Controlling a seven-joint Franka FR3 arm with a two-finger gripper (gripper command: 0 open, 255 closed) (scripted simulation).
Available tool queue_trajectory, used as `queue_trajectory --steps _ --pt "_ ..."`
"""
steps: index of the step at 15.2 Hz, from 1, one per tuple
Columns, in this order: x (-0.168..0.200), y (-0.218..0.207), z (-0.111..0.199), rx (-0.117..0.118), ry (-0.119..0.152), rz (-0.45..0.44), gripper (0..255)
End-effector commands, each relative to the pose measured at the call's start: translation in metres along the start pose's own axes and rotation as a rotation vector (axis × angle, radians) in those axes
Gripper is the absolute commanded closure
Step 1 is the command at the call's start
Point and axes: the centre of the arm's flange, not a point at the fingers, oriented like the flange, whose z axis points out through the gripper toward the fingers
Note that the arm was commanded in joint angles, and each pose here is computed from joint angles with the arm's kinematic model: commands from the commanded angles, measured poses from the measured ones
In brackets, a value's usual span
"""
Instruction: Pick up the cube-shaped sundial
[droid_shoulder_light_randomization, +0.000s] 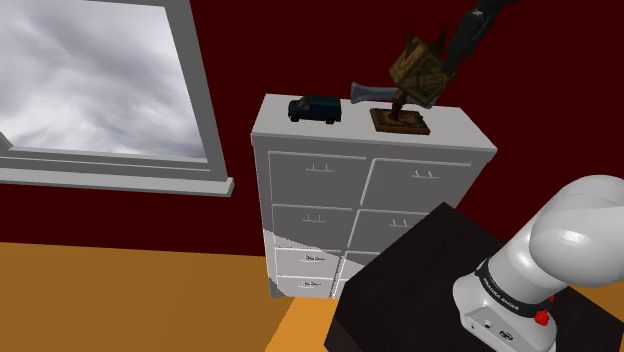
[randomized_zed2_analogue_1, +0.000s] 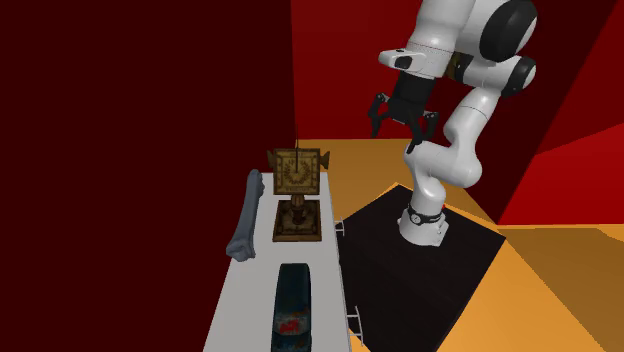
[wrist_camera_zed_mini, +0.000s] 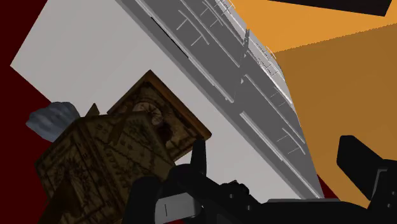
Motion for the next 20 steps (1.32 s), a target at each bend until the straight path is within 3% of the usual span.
queue_trajectory --steps 1,8,16,20 --pt "0.0 0.0 0.0 0.0 0.0 0.0 0" --pt "0.023 0.118 0.028 0.223 0.011 0.271 0" --pt "0.012 0.239 0.09 0.472 0.022 0.573 0" --pt "0.009 0.236 0.11 0.472 0.022 0.573 0"
